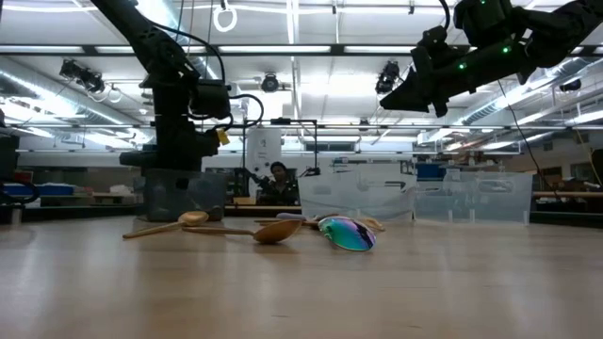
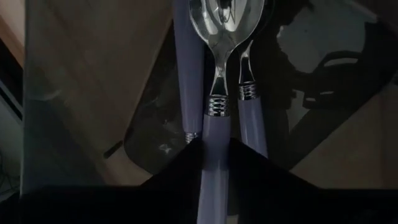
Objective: Sort silverware by color (type)
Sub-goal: Put the purple spoon into the black bin, then put the blue spoon into the left transparent bin
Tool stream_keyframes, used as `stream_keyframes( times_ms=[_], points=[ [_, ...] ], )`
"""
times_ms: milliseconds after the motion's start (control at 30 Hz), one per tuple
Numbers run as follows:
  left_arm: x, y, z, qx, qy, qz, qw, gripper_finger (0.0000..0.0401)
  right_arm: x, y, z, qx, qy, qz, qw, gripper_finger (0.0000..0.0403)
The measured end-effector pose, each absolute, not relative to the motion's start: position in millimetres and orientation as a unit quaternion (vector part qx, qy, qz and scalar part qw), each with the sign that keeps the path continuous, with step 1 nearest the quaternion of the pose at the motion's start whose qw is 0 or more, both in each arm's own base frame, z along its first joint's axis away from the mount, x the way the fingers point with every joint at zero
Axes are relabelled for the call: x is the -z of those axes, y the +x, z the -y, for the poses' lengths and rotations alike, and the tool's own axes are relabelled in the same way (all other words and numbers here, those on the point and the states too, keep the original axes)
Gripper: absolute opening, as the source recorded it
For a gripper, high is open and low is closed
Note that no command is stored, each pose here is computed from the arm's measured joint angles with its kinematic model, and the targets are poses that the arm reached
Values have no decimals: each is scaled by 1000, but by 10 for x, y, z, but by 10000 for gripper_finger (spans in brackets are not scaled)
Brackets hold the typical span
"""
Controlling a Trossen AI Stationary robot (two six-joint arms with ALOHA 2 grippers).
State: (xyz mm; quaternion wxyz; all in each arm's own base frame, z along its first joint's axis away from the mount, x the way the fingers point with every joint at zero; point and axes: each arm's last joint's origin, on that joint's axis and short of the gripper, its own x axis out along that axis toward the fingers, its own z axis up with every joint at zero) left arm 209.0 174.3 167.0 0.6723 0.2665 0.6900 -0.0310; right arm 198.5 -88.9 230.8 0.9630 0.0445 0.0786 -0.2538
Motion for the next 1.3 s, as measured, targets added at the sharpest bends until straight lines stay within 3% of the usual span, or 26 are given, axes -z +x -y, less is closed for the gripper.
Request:
stream_keyframes(
  times_ms=[400,667,833,1067,1300],
  points=[
    [-1671,2090,-1743,27,270,-694,667,161,-2307,1985,889,254,45,-79,963,87],
    [-1671,2080,-1741,8,261,-705,659,173,-2308,1985,889,254,43,-80,963,87],
    [-1677,2065,-1700,-36,263,-741,617,173,-2307,1985,889,254,42,-80,963,87],
    [-1673,2015,-1626,-35,252,-772,582,173,-2304,1985,889,254,43,-81,963,87],
    [-1730,2002,-1532,-61,293,-803,515,173,-2299,1983,889,254,43,-84,963,87]
  ],
)
